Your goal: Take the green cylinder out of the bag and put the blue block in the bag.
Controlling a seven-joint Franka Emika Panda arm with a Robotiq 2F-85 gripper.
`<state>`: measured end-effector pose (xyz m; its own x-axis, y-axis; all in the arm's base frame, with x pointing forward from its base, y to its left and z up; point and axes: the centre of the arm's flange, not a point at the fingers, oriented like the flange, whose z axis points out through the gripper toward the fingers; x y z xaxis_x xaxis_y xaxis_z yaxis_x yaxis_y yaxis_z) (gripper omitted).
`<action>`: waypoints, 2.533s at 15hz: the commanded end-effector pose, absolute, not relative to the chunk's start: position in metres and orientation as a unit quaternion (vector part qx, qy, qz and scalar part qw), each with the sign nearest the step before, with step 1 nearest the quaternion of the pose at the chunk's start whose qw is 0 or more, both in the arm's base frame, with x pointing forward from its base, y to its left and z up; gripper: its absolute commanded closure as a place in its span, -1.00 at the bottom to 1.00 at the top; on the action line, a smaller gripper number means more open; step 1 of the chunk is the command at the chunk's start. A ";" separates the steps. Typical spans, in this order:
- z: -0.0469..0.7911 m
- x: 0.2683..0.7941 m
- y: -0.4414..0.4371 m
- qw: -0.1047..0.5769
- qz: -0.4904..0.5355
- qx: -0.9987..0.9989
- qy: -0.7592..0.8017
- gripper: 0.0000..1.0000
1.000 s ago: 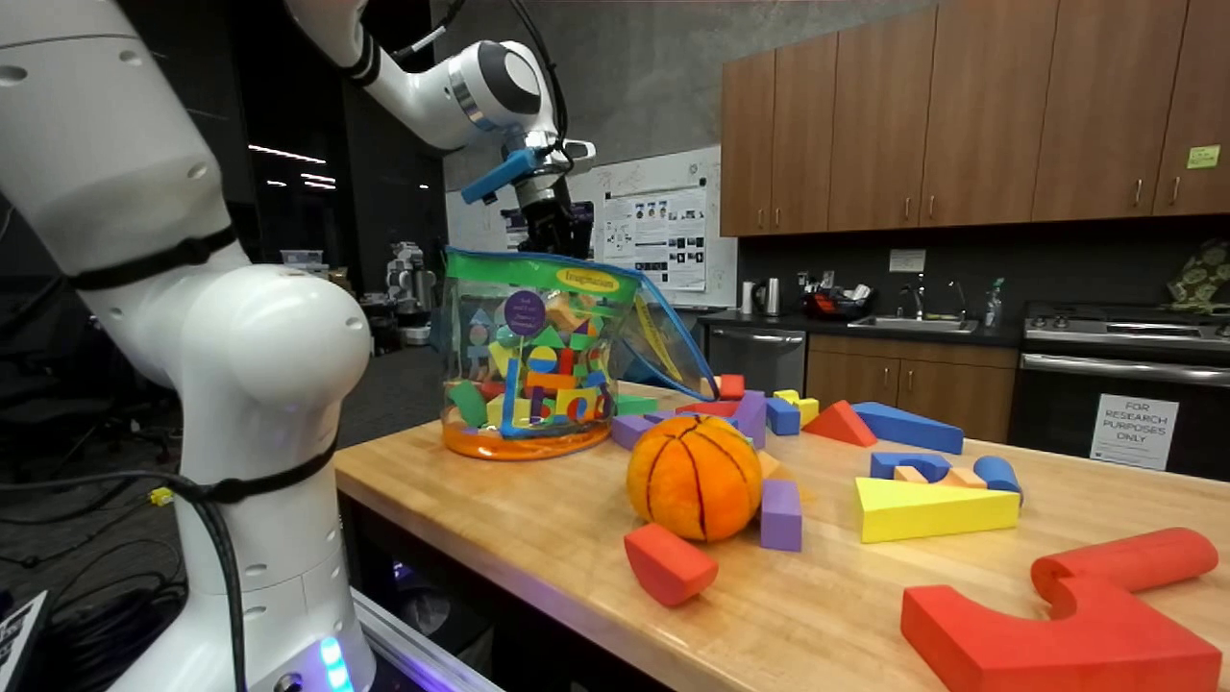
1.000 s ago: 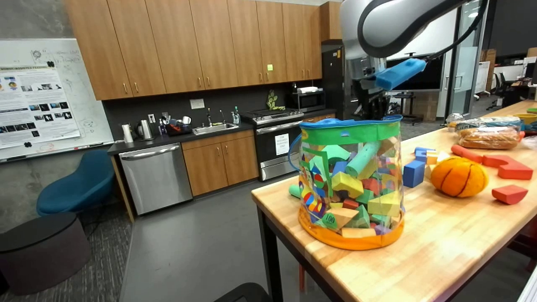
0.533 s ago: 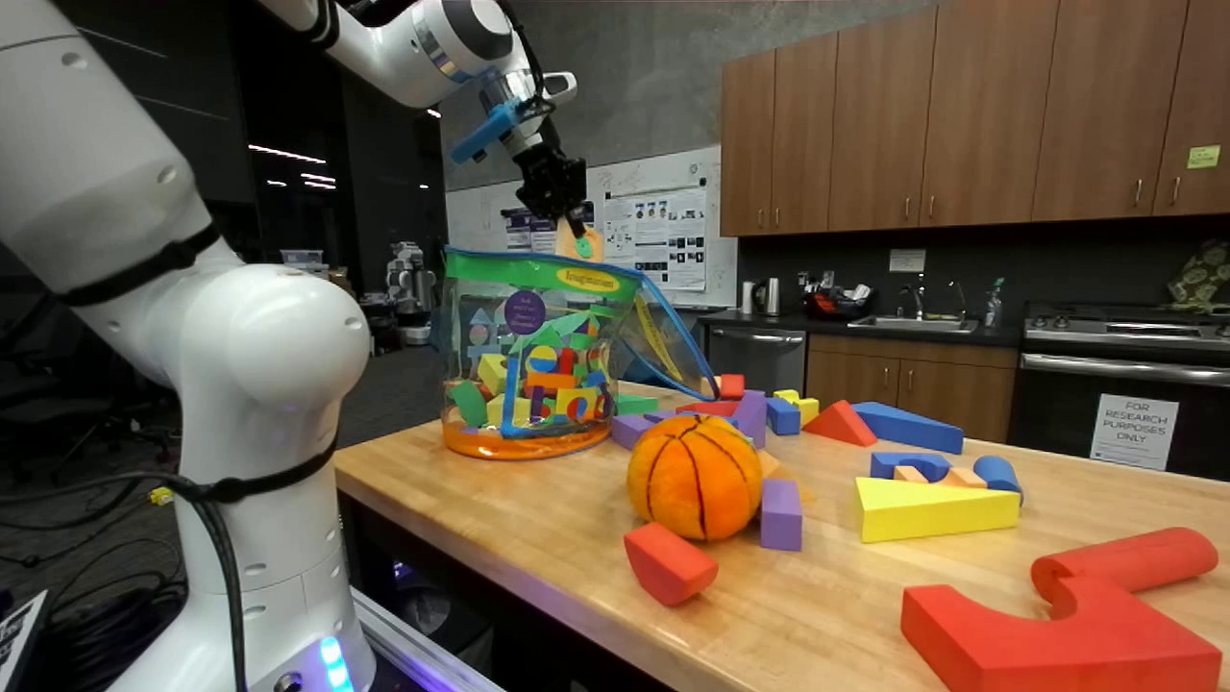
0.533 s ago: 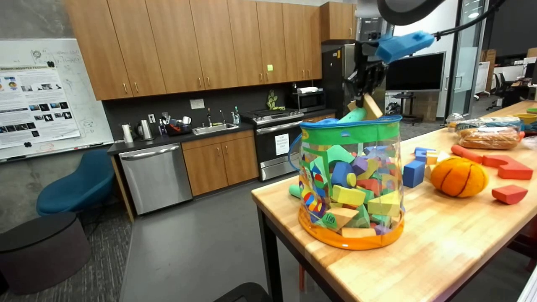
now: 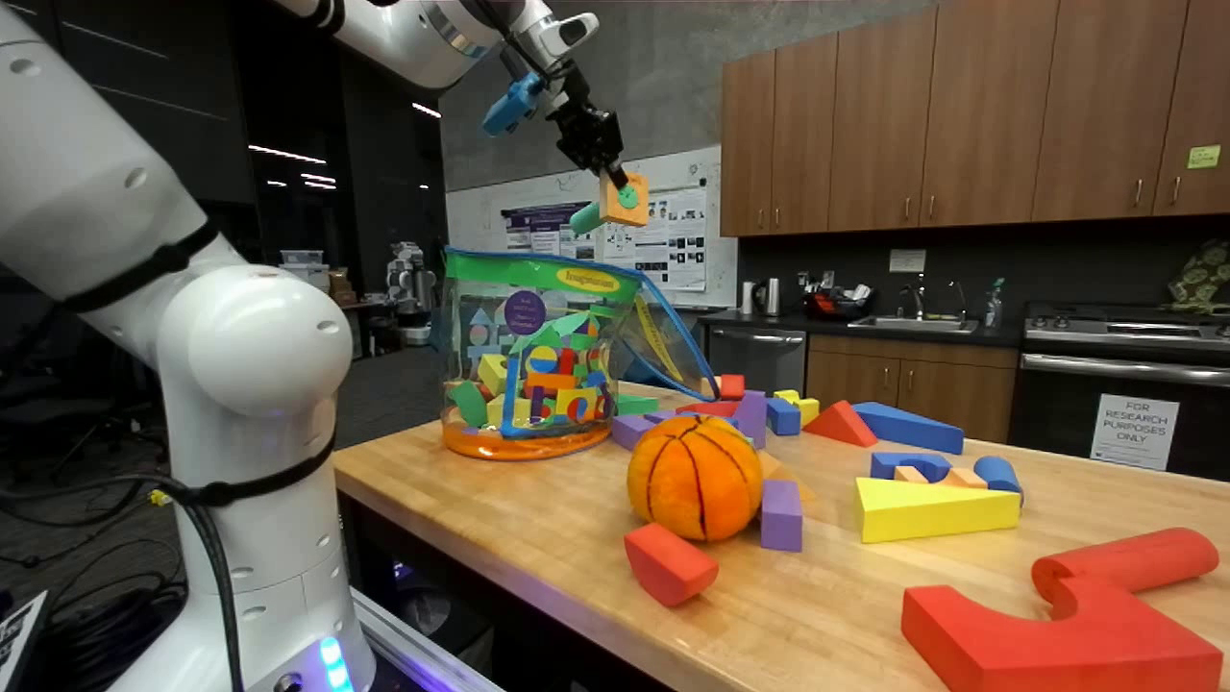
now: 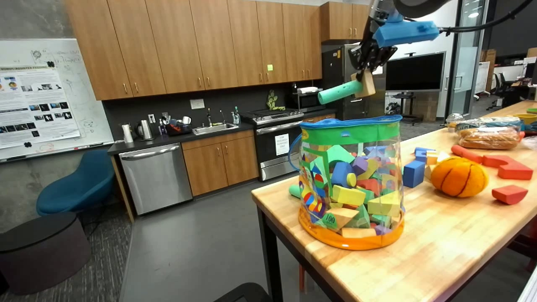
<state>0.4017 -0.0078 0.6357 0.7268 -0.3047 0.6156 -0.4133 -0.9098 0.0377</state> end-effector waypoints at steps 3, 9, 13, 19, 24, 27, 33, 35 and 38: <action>0.626 0.398 -0.113 0.087 0.349 0.891 -0.278 0.87; 0.573 0.386 -0.246 0.069 0.311 0.879 -0.355 0.87; 0.529 0.390 -0.290 0.055 0.268 0.888 -0.369 0.87; 0.487 0.403 -0.307 0.030 0.216 0.903 -0.371 0.87; 0.477 0.398 -0.300 0.036 0.216 0.901 -0.376 0.13; 0.478 0.397 -0.300 0.036 0.216 0.900 -0.376 -0.04; 0.478 0.397 -0.300 0.036 0.216 0.900 -0.376 -0.04; 0.478 0.397 -0.300 0.036 0.216 0.900 -0.376 -0.04; 0.478 0.397 -0.300 0.036 0.216 0.900 -0.376 -0.04</action>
<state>0.3972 -0.3005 0.4780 0.6236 -0.6614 0.4167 -0.6928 -0.7145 -0.0974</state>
